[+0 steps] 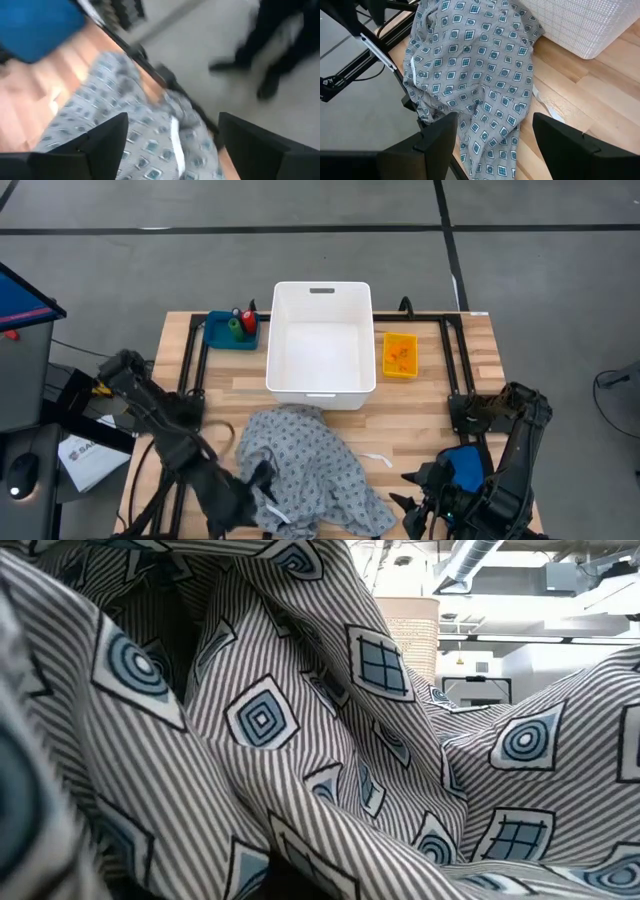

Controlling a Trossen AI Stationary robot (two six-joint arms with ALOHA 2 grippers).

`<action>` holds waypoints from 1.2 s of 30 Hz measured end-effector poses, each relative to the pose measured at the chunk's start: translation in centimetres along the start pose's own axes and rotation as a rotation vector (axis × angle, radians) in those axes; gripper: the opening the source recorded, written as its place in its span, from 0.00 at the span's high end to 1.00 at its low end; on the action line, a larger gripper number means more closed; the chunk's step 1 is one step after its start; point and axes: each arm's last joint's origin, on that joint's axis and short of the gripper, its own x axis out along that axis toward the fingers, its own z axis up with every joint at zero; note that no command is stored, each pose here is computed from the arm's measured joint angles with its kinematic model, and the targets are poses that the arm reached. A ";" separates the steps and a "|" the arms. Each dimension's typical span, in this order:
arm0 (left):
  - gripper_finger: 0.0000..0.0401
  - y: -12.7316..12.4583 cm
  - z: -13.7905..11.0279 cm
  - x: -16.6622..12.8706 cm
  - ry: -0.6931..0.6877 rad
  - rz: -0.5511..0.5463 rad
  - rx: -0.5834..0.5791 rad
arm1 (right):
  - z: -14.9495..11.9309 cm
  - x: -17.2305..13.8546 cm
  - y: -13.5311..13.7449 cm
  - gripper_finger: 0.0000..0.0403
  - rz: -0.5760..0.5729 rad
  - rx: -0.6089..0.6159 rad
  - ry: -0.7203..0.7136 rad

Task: Pick & place medical supplies in basket/bin
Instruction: Put the gray patient gown into the white bin

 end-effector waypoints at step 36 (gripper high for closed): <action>0.09 -2.2 -5.7 17.5 0.353 0.283 0.250 | -1.1 -1.2 -0.1 0.37 0.034 -0.040 0.011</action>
